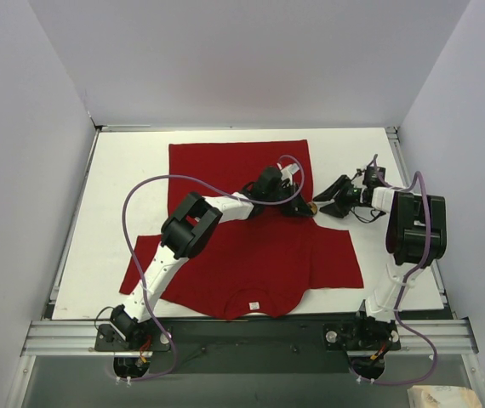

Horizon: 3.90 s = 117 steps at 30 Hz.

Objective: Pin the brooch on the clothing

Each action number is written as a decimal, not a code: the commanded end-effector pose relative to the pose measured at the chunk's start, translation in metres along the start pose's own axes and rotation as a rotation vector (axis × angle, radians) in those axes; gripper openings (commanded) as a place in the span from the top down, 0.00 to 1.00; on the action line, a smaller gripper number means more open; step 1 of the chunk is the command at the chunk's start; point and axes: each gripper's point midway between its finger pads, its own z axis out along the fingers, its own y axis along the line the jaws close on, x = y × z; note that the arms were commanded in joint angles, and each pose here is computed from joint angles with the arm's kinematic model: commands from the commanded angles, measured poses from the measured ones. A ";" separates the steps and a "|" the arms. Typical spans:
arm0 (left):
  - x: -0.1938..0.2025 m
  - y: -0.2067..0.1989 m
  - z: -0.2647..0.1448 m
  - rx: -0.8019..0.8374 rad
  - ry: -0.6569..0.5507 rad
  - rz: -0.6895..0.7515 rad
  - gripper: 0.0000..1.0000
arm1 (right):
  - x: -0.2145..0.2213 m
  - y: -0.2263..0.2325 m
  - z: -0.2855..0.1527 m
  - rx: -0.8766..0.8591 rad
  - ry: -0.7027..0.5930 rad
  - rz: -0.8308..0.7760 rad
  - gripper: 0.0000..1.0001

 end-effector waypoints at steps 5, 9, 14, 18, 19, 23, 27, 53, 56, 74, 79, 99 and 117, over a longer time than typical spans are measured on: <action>-0.009 -0.025 -0.003 0.107 -0.011 0.036 1.00 | 0.005 0.011 0.011 -0.050 0.031 -0.022 0.57; -0.009 -0.023 -0.001 0.105 -0.005 0.025 1.00 | 0.007 0.016 0.008 -0.070 0.033 -0.027 0.70; -0.009 -0.020 -0.002 0.092 -0.006 0.024 1.00 | 0.004 0.026 -0.003 -0.085 0.001 -0.046 0.99; -0.013 -0.026 -0.003 0.097 -0.013 0.049 0.91 | 0.003 0.033 -0.010 -0.096 -0.016 -0.062 1.00; -0.014 -0.029 -0.004 0.101 -0.012 0.054 0.90 | 0.002 0.035 -0.012 -0.101 -0.017 -0.065 1.00; -0.021 -0.040 -0.010 0.123 -0.026 0.080 0.99 | 0.000 0.038 -0.020 -0.099 -0.038 -0.068 1.00; -0.024 -0.059 -0.020 0.194 -0.021 0.115 1.00 | -0.005 0.040 -0.032 -0.099 -0.078 -0.078 0.75; -0.023 -0.060 -0.017 0.265 -0.014 0.091 1.00 | 0.020 0.037 -0.020 -0.225 -0.009 -0.053 0.65; -0.022 -0.060 -0.017 0.277 -0.008 0.088 0.99 | 0.019 0.039 -0.018 -0.265 -0.017 -0.032 0.79; -0.026 -0.065 -0.037 0.226 -0.046 0.164 0.09 | 0.007 0.051 -0.050 -0.213 -0.129 -0.095 1.00; -0.045 -0.077 -0.061 0.223 -0.133 0.195 0.06 | 0.002 0.063 -0.070 -0.179 -0.164 -0.163 1.00; -0.080 -0.081 -0.233 -0.420 -0.444 0.578 0.03 | 0.057 0.151 -0.077 -0.205 -0.088 -0.446 1.00; 0.024 -0.095 -0.246 -0.709 -0.420 1.046 0.03 | 0.118 0.191 -0.059 -0.340 0.136 -0.391 1.00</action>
